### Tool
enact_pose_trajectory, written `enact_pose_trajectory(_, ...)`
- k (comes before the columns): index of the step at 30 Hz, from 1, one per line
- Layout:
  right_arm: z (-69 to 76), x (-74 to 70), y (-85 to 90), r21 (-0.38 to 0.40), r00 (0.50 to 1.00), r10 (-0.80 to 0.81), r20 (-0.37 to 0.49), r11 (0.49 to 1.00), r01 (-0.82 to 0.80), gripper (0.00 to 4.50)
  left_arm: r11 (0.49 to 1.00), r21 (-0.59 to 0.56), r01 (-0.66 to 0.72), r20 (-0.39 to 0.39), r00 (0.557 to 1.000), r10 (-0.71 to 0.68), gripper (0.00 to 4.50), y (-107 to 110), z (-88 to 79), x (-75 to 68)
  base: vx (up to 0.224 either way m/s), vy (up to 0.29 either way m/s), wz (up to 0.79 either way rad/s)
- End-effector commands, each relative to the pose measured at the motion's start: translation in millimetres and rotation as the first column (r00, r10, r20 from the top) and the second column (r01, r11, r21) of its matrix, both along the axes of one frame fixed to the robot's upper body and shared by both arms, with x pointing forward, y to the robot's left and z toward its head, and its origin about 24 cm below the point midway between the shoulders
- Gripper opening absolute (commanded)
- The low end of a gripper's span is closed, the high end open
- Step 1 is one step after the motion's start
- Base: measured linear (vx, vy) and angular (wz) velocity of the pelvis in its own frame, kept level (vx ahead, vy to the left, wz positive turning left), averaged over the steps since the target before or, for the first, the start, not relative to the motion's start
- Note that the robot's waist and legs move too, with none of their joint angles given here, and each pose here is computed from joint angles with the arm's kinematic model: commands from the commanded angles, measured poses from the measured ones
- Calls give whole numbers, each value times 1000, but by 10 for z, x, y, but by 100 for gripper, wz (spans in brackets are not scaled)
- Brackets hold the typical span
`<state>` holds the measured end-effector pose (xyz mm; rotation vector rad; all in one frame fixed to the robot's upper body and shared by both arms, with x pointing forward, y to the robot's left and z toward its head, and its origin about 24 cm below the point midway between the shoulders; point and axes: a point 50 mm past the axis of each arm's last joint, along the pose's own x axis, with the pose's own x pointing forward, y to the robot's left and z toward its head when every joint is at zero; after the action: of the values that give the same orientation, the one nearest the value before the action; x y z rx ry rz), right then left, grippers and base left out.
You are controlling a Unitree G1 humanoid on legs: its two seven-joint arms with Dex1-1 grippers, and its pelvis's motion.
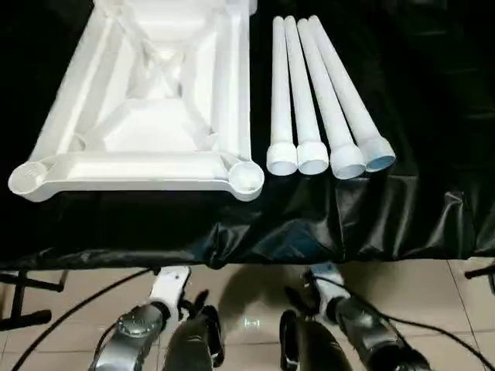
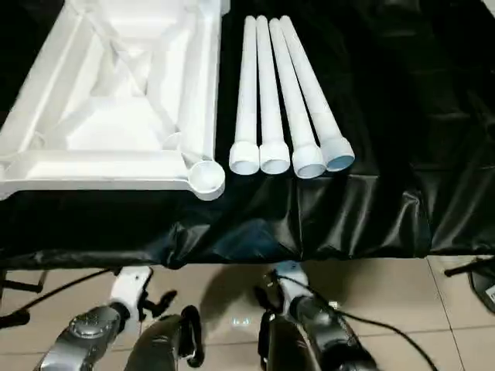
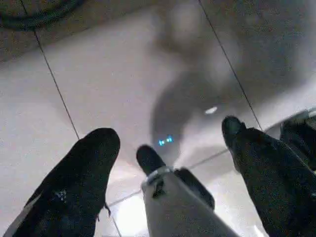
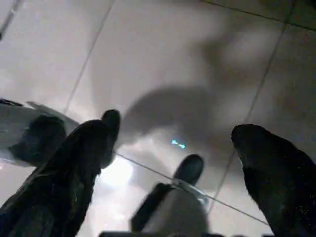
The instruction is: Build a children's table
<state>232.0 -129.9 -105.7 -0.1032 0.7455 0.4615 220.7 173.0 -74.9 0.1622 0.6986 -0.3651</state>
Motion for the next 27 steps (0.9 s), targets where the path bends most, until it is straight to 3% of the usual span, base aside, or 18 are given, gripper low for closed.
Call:
enact_pose_trajectory(1,-41,-45,28,-15,1000,-6,-26,1000,6,448,1000,12,-9,-23,1000,9,423,28,-67,-51,0,0,0)
enact_pose_trajectory(8,-40,-9,65,-25,999,-16,-29,1000,16,448,999,50,-17,-27,999,18,423,118,-88,12,-104,16,7)
enact_pose_trajectory(12,18,30,41,26,1000,8,-2,1000,-8,448,999,-3,45,18,999,-45,423,-1,7,107,-230,60,-4)
enact_pose_trajectory(14,16,16,38,35,1000,15,-1,999,-15,448,998,-4,66,18,998,-65,423,-25,11,107,-253,17,17)
enact_pose_trajectory(17,18,-79,28,66,997,64,42,996,-67,448,989,-24,148,28,989,-148,423,-157,19,65,182,-271,53)
enact_pose_trajectory(20,41,-126,45,109,994,81,74,990,-89,448,978,-33,204,55,978,-202,423,-207,42,77,-66,73,31)
enact_pose_trajectory(24,156,-207,137,156,964,207,168,960,-233,450,963,-92,253,116,963,-242,438,-215,183,64,-40,74,26)
enact_pose_trajectory(25,235,-245,147,195,950,244,196,940,-281,450,959,-97,267,146,957,-252,438,-208,257,39,25,90,-5)
enact_pose_trajectory(27,364,-275,131,199,926,279,254,922,-333,450,953,-104,284,185,947,-262,438,-202,355,-2,-8,70,-2)
